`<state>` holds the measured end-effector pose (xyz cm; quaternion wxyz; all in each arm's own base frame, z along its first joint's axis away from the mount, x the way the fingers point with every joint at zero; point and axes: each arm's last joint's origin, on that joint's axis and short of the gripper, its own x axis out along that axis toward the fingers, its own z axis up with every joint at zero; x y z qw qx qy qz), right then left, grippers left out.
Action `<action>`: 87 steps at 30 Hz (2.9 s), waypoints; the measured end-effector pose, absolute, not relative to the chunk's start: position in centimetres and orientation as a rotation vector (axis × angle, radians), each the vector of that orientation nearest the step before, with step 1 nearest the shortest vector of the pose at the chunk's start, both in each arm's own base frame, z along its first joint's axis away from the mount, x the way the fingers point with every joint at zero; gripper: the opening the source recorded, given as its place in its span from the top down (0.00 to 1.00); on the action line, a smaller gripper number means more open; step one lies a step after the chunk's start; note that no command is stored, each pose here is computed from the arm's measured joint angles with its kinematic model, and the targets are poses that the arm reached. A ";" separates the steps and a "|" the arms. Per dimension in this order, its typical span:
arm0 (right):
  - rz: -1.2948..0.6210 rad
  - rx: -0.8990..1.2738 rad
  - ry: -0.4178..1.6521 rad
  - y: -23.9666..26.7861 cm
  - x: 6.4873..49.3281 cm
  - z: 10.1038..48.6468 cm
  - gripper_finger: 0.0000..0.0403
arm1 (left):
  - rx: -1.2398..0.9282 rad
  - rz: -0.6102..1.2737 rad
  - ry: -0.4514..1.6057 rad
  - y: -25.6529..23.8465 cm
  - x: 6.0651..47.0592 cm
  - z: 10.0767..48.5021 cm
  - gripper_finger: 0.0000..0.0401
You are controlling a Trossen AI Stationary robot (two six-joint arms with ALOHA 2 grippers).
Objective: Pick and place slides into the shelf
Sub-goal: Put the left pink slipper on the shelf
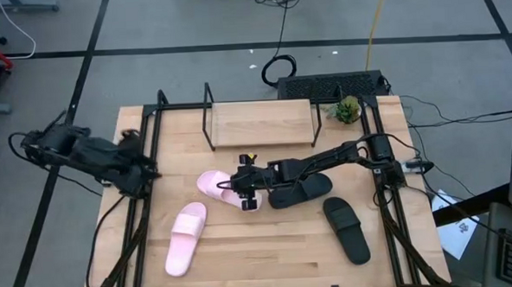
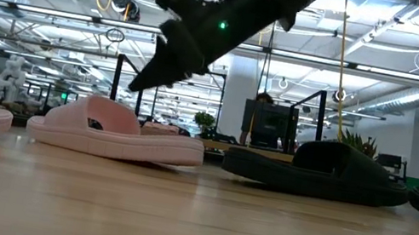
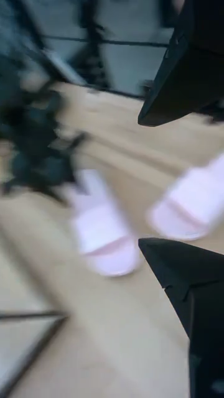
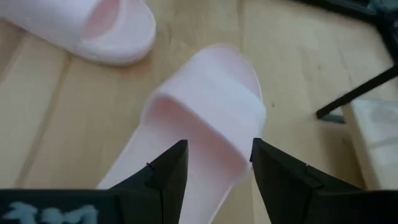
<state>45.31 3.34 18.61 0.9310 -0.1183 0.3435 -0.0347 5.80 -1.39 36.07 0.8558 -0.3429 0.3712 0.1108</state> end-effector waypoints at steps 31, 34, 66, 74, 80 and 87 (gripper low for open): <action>-0.238 -0.317 0.645 1.3 44.6 21.9 0.58 | -0.236 0.256 1.518 -20.5 16.9 22.4 0.23; -0.244 -0.335 0.605 1.3 44.0 23.8 0.58 | -0.137 0.351 1.572 -20.9 16.9 20.6 0.23; -0.250 -0.330 0.569 1.1 41.9 25.9 0.58 | -0.052 0.462 1.356 -20.9 17.7 20.8 0.23; -0.246 -0.334 0.597 1.1 41.5 24.7 0.58 | 0.066 0.354 1.348 -20.7 17.9 19.6 0.23; -0.242 -0.339 0.623 1.1 41.2 23.9 0.58 | 0.025 0.452 1.374 -19.4 18.0 18.5 0.23; -0.241 -0.339 0.626 1.1 41.1 23.8 0.58 | 0.014 0.448 1.383 -18.5 17.9 16.5 0.23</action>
